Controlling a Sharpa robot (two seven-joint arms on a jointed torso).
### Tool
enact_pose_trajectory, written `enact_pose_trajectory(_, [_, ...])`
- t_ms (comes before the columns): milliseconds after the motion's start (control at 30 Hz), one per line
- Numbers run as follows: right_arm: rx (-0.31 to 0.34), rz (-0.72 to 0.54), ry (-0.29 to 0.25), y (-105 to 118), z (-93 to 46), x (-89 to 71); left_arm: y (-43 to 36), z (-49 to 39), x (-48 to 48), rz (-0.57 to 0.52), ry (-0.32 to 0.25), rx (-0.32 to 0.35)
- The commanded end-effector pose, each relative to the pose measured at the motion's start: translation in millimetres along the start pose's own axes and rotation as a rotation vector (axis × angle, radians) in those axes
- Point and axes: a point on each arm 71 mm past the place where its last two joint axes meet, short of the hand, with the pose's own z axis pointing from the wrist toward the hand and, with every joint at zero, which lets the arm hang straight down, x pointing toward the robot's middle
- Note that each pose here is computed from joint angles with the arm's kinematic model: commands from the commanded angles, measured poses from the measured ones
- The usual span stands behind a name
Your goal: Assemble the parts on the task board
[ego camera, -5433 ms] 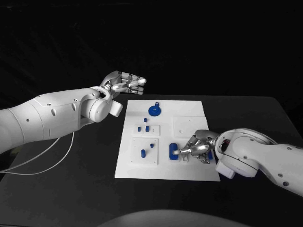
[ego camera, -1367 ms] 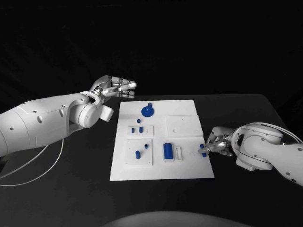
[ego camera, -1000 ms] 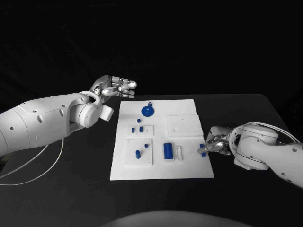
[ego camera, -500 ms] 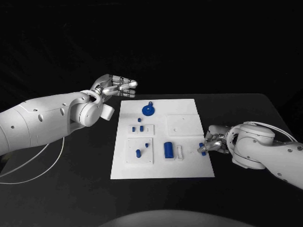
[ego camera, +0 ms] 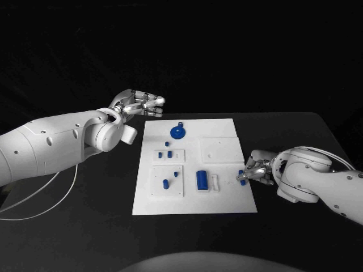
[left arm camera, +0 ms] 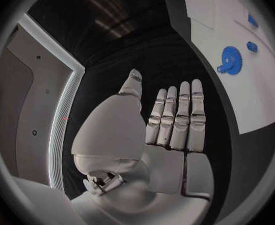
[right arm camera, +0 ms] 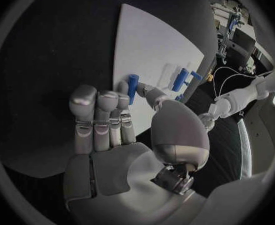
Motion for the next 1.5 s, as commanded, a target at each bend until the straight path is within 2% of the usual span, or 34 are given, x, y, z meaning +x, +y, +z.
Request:
enact_pose_trajectory(33, [0.006,0.099,0.089,-3,1.6,18.9,-0.4,0.6,2.6,-0.005,0.017,0.005])
enact_pose_trajectory(367, [-0.039,0.187,0.091,9,-8.1,16.3,-0.4,1.2,3.2,-0.005,0.019,0.004])
enact_pose_trajectory(900, [-0.117,0.188,0.097,40,-17.0,19.6,-0.6,1.7,5.2,-0.007,0.029,0.006])
enact_pose_trajectory(1500, [-0.153,0.132,0.072,60,-11.5,22.8,-0.9,2.4,6.9,-0.007,0.034,0.007])
